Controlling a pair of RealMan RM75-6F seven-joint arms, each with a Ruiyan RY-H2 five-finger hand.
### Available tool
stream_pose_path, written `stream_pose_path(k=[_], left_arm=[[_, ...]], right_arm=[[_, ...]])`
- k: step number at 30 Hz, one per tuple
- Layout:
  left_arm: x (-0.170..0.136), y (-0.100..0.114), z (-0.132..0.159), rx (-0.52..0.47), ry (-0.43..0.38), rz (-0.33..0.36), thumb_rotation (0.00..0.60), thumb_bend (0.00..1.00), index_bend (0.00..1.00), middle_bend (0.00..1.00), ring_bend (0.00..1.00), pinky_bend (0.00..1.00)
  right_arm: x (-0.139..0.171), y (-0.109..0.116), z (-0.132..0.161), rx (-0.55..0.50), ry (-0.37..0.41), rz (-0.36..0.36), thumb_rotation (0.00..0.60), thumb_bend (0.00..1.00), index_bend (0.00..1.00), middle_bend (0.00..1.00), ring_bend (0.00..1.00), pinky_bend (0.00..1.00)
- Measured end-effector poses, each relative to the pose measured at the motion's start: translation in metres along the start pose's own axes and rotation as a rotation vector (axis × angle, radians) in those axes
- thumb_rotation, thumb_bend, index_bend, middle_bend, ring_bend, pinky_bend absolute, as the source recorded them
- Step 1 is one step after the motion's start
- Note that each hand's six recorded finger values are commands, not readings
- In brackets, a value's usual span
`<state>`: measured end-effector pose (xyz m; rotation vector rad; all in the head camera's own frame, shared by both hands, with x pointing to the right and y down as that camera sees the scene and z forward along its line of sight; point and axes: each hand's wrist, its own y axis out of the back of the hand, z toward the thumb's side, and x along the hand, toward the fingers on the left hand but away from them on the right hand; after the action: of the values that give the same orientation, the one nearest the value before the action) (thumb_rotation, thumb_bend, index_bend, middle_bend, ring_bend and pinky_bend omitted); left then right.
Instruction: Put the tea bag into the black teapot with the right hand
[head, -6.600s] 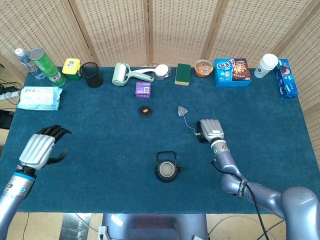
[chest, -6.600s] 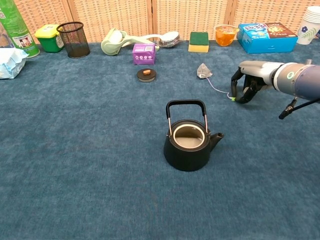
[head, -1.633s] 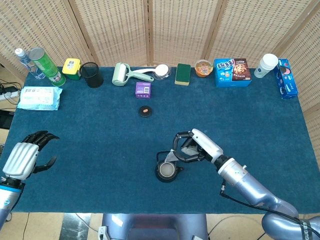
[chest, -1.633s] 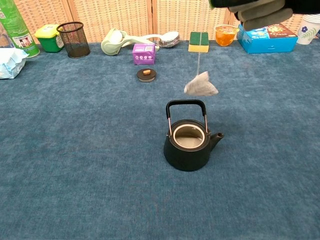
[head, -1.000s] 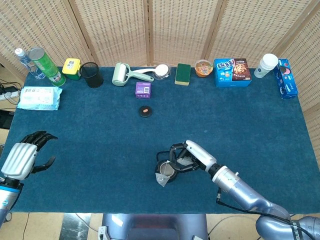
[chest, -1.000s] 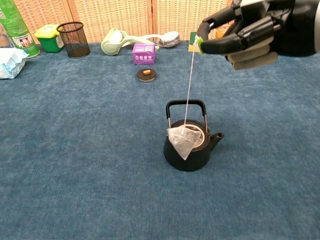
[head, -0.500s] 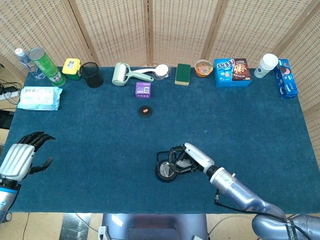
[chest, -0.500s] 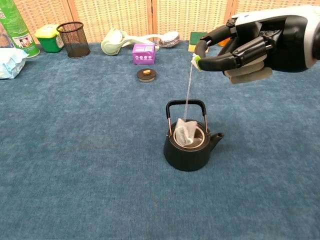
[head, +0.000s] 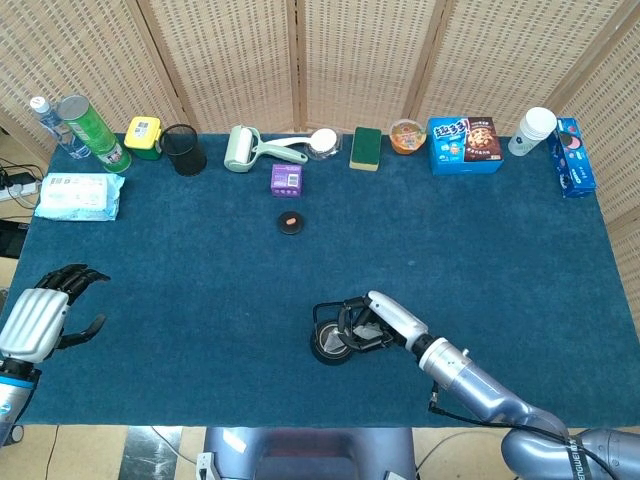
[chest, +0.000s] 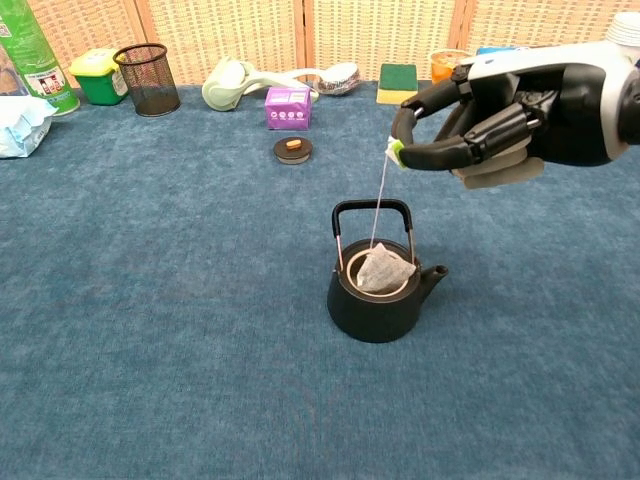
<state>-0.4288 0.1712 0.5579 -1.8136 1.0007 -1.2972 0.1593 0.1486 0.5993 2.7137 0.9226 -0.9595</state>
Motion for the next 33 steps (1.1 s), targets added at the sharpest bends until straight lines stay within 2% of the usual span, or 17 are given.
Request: stream_pose_path(k=[4, 10, 19, 23, 27, 33], left_arm=[[0.000, -0.001, 0.001, 0.001, -0.002, -0.004, 0.600, 0.37, 0.27, 0.28, 0.16, 0.20], [0.000, -0.002, 0.002, 0.004, -0.003, -0.009, 0.600, 0.37, 0.27, 0.28, 0.16, 0.20], [0.003, -0.004, 0.006, 0.006, -0.014, -0.014, 0.600, 0.37, 0.27, 0.28, 0.16, 0.20], [0.004, -0.004, 0.007, 0.007, -0.015, -0.013, 0.600, 0.37, 0.27, 0.28, 0.16, 0.20], [0.005, -0.004, 0.008, 0.008, -0.017, -0.016, 0.600, 0.37, 0.27, 0.28, 0.16, 0.20], [0.007, -0.003, 0.012, 0.013, -0.025, -0.013, 0.600, 0.37, 0.27, 0.28, 0.16, 0.20]], right_arm=[[-0.002, -0.001, -0.011, 0.016, -0.026, -0.003, 0.600, 0.53, 0.73, 1.00, 1.00, 1.00], [-0.001, 0.012, -0.028, 0.045, -0.075, -0.048, 0.600, 0.53, 0.73, 1.00, 1.00, 1.00], [0.012, 0.024, -0.051, 0.092, -0.143, -0.076, 0.600, 0.53, 0.73, 1.00, 1.00, 1.00], [0.016, 0.029, -0.061, 0.116, -0.177, -0.067, 0.600, 0.51, 0.71, 1.00, 1.00, 1.00], [0.021, 0.035, -0.070, 0.163, -0.205, -0.057, 0.600, 0.52, 0.55, 1.00, 1.00, 1.00], [0.024, 0.039, -0.072, 0.231, -0.199, -0.036, 0.600, 0.55, 0.32, 1.00, 1.00, 1.00]])
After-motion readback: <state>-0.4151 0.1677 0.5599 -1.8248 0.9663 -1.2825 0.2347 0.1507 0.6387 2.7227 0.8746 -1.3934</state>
